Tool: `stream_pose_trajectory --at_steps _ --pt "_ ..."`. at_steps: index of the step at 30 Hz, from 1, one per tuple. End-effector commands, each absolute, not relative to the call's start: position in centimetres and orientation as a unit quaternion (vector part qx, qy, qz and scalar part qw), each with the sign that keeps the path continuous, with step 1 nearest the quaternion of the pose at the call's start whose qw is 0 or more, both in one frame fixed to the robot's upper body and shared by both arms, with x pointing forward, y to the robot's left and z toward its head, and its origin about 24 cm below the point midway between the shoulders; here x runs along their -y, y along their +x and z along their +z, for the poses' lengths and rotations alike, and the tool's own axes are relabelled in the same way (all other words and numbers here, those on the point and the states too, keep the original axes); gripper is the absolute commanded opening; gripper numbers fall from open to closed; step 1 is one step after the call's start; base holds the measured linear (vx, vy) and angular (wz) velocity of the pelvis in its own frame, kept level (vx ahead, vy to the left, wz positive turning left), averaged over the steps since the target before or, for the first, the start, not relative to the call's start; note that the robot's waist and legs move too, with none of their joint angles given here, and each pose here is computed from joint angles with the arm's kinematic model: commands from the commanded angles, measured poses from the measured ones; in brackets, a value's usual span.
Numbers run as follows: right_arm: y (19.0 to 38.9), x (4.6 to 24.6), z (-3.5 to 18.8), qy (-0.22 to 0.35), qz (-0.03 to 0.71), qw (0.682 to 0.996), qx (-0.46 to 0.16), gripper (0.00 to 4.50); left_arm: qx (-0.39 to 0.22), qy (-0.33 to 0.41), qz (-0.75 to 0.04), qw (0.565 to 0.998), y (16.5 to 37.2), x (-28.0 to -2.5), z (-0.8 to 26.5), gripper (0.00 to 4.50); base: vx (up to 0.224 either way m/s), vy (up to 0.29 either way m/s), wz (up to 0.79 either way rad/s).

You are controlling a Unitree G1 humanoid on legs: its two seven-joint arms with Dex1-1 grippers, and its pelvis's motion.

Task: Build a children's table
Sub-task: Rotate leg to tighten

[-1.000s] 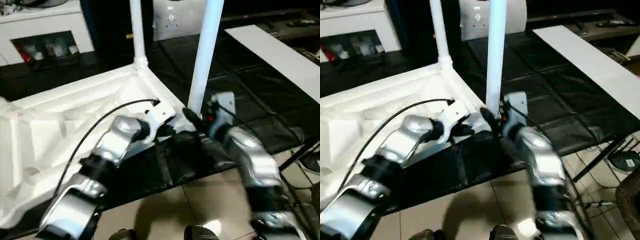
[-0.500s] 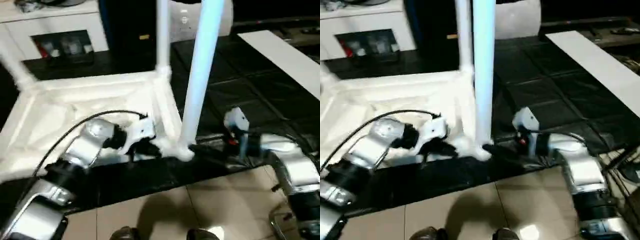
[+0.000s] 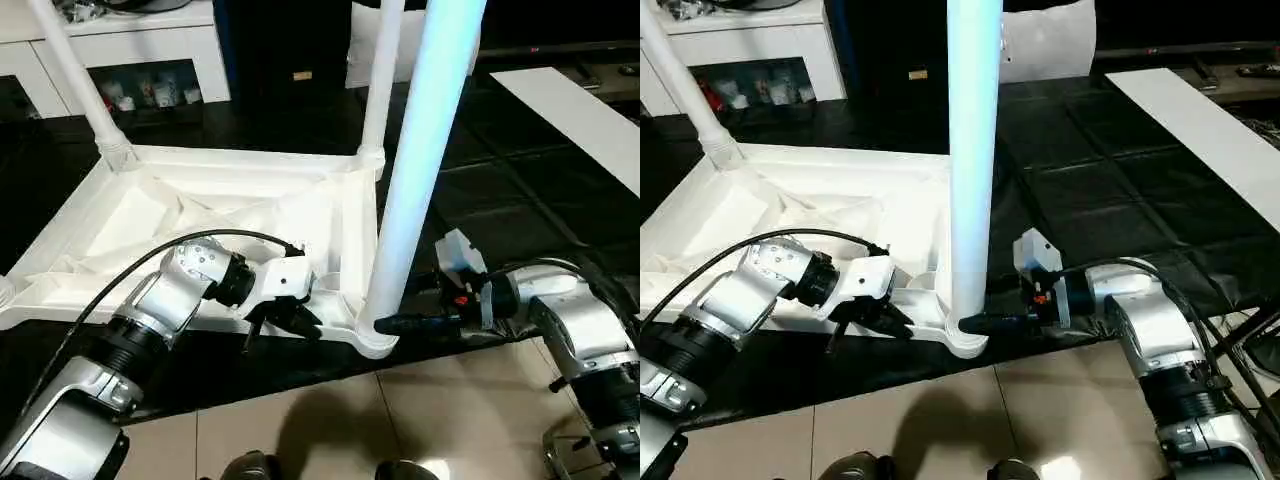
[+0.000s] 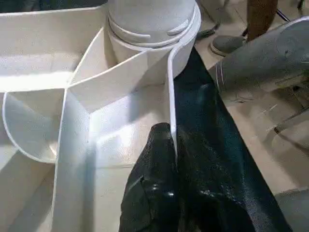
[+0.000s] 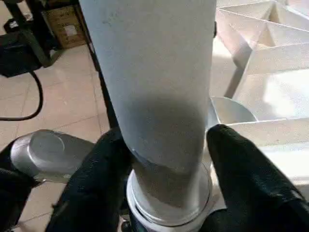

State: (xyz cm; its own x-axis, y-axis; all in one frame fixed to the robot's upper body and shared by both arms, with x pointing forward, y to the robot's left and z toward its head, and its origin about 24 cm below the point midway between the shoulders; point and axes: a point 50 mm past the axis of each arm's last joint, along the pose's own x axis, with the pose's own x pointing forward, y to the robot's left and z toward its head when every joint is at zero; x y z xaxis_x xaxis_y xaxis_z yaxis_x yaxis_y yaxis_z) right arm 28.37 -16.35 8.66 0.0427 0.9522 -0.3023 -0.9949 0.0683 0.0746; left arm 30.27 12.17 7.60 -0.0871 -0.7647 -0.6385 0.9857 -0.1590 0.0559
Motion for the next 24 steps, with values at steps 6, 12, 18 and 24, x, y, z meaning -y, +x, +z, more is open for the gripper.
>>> stream_pose_trajectory --at_steps 6,12,18,24 --pt "28.3 16.0 8.8 -0.070 0.700 0.697 -0.140 1.99 -0.182 0.299 -0.729 0.589 30.3 -11.6 8.5 0.00 0.000 0.000 0.00" --pt "28.2 15.6 8.9 -0.033 0.690 0.710 -0.137 1.91 -0.180 0.270 -0.708 0.627 30.8 -11.4 8.9 0.00 0.000 0.000 0.00" --pt "29.0 13.8 8.4 0.010 0.595 0.790 -0.145 1.91 -0.168 0.225 -0.654 0.702 32.0 -10.0 9.7 0.00 0.000 0.000 0.00" --pt "30.9 9.8 7.5 0.053 0.414 0.897 -0.145 1.91 -0.166 0.180 -0.545 0.802 33.8 -6.4 10.0 0.00 0.000 0.000 0.00"
